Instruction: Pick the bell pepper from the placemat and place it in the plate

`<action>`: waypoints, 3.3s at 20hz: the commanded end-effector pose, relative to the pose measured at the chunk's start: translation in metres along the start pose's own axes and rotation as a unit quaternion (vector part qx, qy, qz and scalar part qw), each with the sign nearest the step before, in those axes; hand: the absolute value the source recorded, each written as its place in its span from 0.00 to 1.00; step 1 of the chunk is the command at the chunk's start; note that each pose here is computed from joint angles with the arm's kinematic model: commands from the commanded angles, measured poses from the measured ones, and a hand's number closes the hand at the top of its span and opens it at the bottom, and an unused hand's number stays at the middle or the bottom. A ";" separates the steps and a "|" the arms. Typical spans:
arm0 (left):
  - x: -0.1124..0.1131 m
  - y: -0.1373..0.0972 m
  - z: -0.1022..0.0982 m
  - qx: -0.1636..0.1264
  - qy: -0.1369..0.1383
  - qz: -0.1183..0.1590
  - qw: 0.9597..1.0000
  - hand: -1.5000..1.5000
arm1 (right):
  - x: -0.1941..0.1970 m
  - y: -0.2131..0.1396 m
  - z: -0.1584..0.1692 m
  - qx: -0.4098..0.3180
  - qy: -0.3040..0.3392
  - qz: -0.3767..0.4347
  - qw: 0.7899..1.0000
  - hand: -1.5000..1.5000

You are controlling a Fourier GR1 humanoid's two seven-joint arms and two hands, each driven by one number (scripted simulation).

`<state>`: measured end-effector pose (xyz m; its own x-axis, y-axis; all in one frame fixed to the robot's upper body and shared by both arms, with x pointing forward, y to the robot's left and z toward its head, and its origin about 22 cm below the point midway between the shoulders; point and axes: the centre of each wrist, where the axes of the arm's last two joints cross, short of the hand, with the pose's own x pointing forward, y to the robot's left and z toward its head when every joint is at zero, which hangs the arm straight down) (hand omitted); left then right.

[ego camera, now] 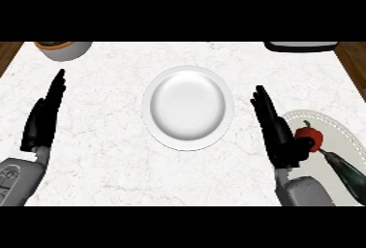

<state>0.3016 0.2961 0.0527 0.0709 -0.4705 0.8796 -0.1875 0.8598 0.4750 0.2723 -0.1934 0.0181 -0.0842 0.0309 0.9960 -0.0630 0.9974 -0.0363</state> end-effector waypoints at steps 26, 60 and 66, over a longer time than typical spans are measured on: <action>0.041 0.026 -0.002 -0.099 -0.108 0.143 0.979 0.50 | 0.025 -0.056 -0.055 -0.255 -0.028 0.358 0.898 0.00; 0.048 0.025 0.005 -0.101 -0.125 0.136 0.978 0.50 | 0.061 -0.108 -0.052 -0.091 0.508 0.525 0.677 0.00; 0.047 0.011 0.000 -0.102 -0.118 0.140 0.978 0.50 | 0.036 -0.104 -0.056 -0.082 0.514 0.514 0.682 0.00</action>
<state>0.2957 0.2816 0.1026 -0.1876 -0.2228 0.9566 0.0366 0.9717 0.2335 0.3262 -0.2939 0.0719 0.7072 0.7049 0.0544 -0.3349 0.4017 -0.8523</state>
